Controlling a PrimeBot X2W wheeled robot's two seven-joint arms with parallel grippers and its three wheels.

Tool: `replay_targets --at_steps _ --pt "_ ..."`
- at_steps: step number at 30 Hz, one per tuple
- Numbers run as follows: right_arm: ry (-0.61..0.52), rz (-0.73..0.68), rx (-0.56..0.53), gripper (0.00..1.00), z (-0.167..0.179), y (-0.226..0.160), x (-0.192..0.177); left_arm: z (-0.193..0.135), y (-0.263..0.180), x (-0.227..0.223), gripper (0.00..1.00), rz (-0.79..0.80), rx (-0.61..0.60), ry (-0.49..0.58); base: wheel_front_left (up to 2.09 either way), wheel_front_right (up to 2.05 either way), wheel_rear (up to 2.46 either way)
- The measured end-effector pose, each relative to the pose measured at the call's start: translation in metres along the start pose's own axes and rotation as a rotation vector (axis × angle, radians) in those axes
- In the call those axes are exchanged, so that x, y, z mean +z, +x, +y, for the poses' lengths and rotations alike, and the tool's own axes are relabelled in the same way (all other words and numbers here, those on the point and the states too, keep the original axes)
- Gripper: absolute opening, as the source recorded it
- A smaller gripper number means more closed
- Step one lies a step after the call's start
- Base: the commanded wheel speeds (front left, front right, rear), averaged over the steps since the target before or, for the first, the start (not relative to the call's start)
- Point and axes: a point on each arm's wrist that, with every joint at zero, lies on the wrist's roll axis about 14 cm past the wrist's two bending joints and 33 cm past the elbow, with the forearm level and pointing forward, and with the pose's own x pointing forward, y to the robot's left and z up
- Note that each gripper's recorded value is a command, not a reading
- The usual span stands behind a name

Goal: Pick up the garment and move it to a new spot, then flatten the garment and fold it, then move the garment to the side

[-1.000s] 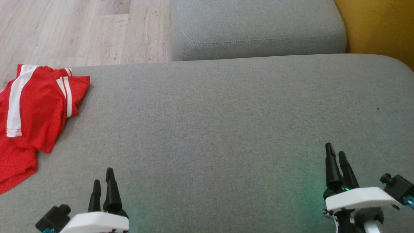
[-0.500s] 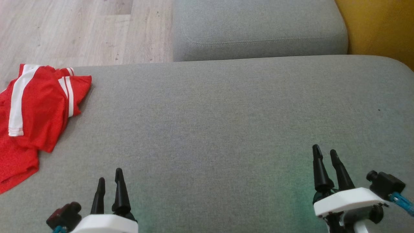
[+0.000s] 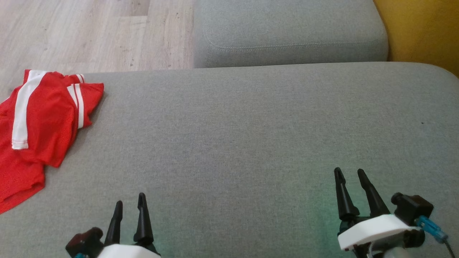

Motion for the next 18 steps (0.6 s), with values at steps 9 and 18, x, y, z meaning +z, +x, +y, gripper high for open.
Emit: replay_targets --at_steps 9,18 --pt "-0.116 0.000 0.034 1.00 0.008 0.001 -0.002 -0.002 -0.004 -0.005 1.00 0.009 -0.009 0.090 0.00 0.00 0.00" --pt "-0.230 -0.015 0.070 1.00 0.016 0.001 -0.001 -0.005 -0.006 0.001 1.00 -0.021 -0.017 0.180 0.00 0.00 0.00"
